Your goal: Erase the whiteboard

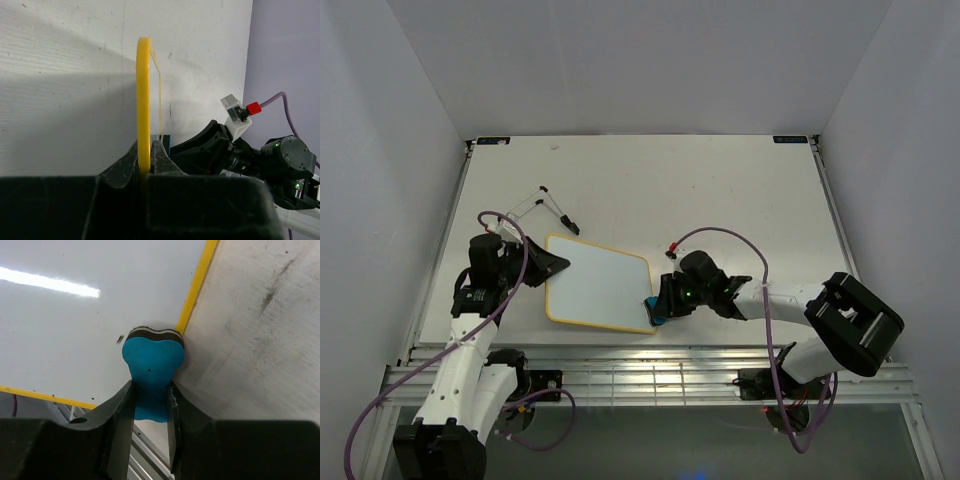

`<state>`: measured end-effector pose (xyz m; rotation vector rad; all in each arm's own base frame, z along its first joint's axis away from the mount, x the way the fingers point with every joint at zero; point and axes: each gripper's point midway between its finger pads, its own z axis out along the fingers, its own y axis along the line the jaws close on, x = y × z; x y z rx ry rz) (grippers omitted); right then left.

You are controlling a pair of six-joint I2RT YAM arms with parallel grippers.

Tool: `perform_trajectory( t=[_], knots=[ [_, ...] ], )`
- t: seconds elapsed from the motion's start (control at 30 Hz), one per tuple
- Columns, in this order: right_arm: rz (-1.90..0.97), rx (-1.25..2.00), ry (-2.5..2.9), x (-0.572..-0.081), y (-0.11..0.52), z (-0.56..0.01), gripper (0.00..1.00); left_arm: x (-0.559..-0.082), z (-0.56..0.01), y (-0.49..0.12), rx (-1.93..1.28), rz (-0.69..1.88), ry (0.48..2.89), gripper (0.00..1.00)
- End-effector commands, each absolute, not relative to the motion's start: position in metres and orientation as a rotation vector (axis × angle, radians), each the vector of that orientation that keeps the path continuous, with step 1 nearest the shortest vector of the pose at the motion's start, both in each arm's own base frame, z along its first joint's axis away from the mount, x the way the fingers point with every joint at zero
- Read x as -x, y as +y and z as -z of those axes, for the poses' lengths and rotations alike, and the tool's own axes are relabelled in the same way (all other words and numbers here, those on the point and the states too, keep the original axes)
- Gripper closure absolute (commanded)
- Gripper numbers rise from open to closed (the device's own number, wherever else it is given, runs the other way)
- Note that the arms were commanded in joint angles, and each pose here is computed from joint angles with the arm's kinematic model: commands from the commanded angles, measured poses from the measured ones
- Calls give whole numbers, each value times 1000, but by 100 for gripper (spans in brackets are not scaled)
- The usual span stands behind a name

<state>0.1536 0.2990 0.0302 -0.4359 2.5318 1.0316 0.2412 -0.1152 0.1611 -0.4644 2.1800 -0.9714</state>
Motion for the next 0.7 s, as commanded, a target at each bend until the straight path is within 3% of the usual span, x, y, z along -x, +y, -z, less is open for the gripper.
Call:
perform_trajectory(
  t=[0.0,0.1,0.3,0.5,0.67],
  knots=[
    [-1006,656,2642,-120,298,-18,92,-255,-150,-96,409,784,2165,100],
    [-1125,699,2553,-130,328,-53,92,-254,-149,-97,406,791,2167,100],
    [-1098,786,2539,-142,342,-65,92,-254,-150,-99,396,802,2166,100],
    [-938,717,2655,-156,313,-21,92,-254,-151,-99,393,805,2163,100],
    [-613,539,2751,-173,268,11,92,-254,-151,-100,388,806,2159,100]
  ],
)
